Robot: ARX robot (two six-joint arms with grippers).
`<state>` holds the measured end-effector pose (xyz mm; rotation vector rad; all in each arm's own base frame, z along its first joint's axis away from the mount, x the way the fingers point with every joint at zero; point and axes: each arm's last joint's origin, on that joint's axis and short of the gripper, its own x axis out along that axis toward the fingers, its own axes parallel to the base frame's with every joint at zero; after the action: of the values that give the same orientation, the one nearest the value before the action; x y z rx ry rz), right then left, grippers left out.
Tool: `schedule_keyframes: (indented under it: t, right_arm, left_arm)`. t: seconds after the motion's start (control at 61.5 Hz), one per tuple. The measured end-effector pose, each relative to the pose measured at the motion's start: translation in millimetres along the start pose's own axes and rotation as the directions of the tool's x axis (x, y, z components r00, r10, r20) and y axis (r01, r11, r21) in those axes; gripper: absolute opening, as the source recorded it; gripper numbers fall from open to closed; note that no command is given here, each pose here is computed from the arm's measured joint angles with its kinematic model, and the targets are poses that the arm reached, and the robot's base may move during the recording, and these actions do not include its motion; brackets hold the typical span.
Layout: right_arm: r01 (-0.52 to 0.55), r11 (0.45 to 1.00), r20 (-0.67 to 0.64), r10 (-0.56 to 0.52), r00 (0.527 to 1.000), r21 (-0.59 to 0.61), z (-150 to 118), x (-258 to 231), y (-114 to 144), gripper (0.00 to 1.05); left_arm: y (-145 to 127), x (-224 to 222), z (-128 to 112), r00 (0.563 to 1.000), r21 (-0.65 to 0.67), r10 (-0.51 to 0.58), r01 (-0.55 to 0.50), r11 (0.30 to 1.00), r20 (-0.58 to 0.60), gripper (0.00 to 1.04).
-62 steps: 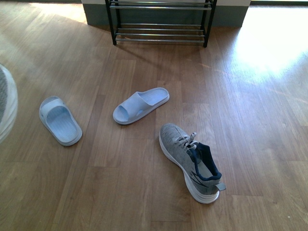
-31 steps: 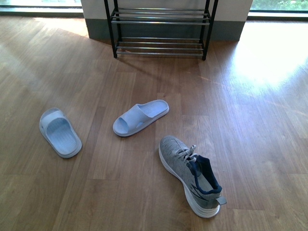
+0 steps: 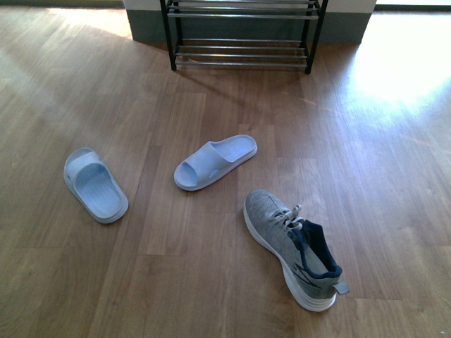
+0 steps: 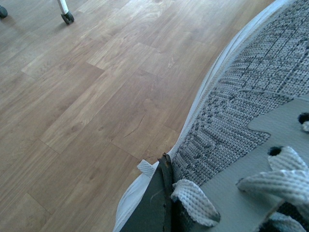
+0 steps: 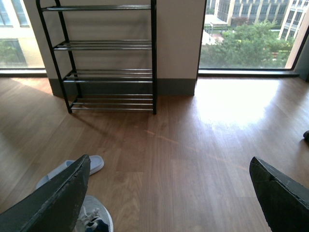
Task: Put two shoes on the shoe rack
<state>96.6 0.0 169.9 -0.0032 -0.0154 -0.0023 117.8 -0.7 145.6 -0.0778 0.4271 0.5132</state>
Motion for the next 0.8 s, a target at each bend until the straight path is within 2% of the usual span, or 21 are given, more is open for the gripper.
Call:
schedule_keyframes:
  t: [0.797]
  right_arm:
    - [-0.003, 1.0, -0.001, 0.003, 1.0, 0.0, -0.1, 0.0, 0.1, 0.96]
  left_arm:
    - [0.3, 0.3, -0.9, 1.0, 0.0, 0.003, -0.003, 1.0, 0.0, 0.02]
